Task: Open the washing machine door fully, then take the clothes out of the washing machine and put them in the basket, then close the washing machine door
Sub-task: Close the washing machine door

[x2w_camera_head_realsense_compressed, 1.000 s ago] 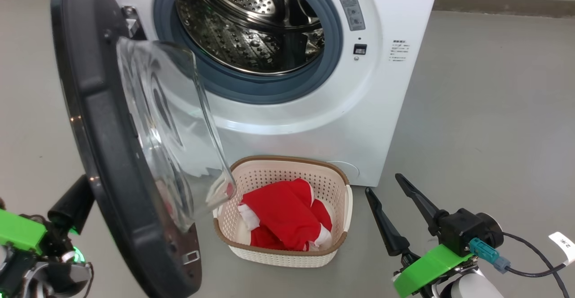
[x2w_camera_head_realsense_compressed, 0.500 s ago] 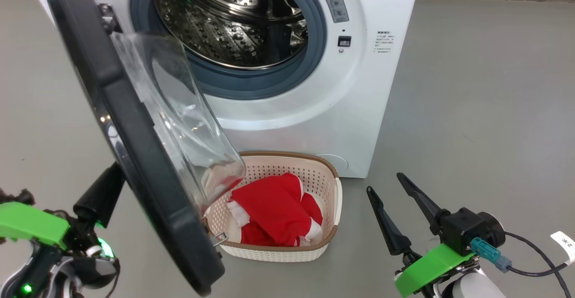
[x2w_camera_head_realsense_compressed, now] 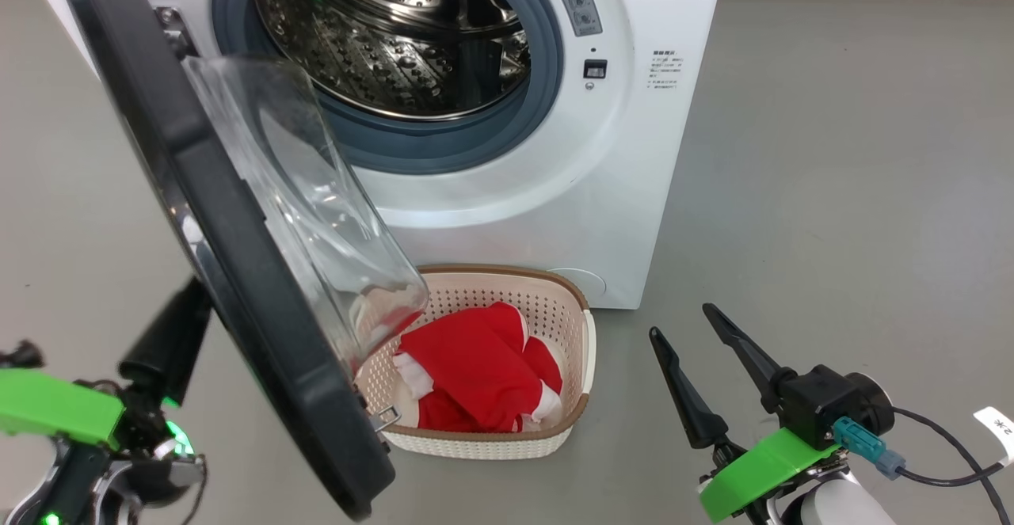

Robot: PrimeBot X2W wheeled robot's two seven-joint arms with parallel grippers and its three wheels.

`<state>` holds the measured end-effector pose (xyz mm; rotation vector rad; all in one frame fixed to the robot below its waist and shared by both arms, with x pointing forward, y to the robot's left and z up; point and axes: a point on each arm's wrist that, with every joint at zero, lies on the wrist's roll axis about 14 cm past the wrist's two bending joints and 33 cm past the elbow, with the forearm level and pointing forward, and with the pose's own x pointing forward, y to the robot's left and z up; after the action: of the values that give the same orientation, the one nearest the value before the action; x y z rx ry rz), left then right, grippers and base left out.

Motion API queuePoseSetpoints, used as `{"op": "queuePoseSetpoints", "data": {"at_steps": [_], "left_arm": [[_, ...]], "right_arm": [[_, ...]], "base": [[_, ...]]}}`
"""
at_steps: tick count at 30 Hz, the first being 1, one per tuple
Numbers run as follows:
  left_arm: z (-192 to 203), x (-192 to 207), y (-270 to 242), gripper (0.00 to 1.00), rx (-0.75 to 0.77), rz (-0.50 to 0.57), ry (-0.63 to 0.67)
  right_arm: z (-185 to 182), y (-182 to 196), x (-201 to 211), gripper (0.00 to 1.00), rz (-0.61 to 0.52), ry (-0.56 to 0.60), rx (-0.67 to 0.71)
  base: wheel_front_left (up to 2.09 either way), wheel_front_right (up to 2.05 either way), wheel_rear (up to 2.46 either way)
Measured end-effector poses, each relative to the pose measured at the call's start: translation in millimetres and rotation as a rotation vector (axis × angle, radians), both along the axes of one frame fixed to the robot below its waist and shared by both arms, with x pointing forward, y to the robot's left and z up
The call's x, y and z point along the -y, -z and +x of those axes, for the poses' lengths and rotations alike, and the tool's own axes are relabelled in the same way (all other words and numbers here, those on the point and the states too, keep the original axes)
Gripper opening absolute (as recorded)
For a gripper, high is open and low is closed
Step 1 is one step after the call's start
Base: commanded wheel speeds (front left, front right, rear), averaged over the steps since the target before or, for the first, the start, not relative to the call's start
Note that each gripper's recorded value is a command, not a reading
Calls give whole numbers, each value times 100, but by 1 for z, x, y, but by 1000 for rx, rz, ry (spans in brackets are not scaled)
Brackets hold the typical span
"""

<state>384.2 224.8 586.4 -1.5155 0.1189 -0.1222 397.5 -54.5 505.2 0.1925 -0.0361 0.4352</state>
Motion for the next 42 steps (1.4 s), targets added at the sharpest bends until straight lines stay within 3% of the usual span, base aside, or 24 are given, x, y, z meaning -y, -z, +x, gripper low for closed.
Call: {"op": "queuePoseSetpoints", "data": {"at_steps": [4,5,6,7,10,11,13,20,27,42], "left_arm": [[-3,-18,-2,100,25,167,-100],[-4,-21,-2,100,30,229,-116],[-7,-25,-1,100,43,382,-135],[-8,-26,0,100,55,462,-146],[-12,-29,4,100,61,573,-179],[-14,-34,8,100,69,755,-220],[-18,-42,6,100,92,939,-273],[-26,-45,1,100,168,1284,-422],[-36,-48,16,100,140,1402,-468],[-50,-39,54,100,41,1408,-441]], "right_arm": [[1,1,0,100,0,0,-3],[1,1,0,100,1,0,-4],[1,2,0,100,1,-1,-5],[1,2,0,100,1,0,-6],[1,2,-1,100,1,0,-7],[1,3,0,100,1,1,-10],[1,4,-1,100,1,0,-12],[1,2,-1,100,8,3,-9],[-1,-1,-1,100,18,6,-5],[1,4,-2,100,36,8,-26]], "base": [[0,0,0],[0,0,0],[0,0,0],[0,0,0],[0,0,0],[0,0,0],[0,0,0],[0,0,0],[0,0,0],[0,0,0]]}}
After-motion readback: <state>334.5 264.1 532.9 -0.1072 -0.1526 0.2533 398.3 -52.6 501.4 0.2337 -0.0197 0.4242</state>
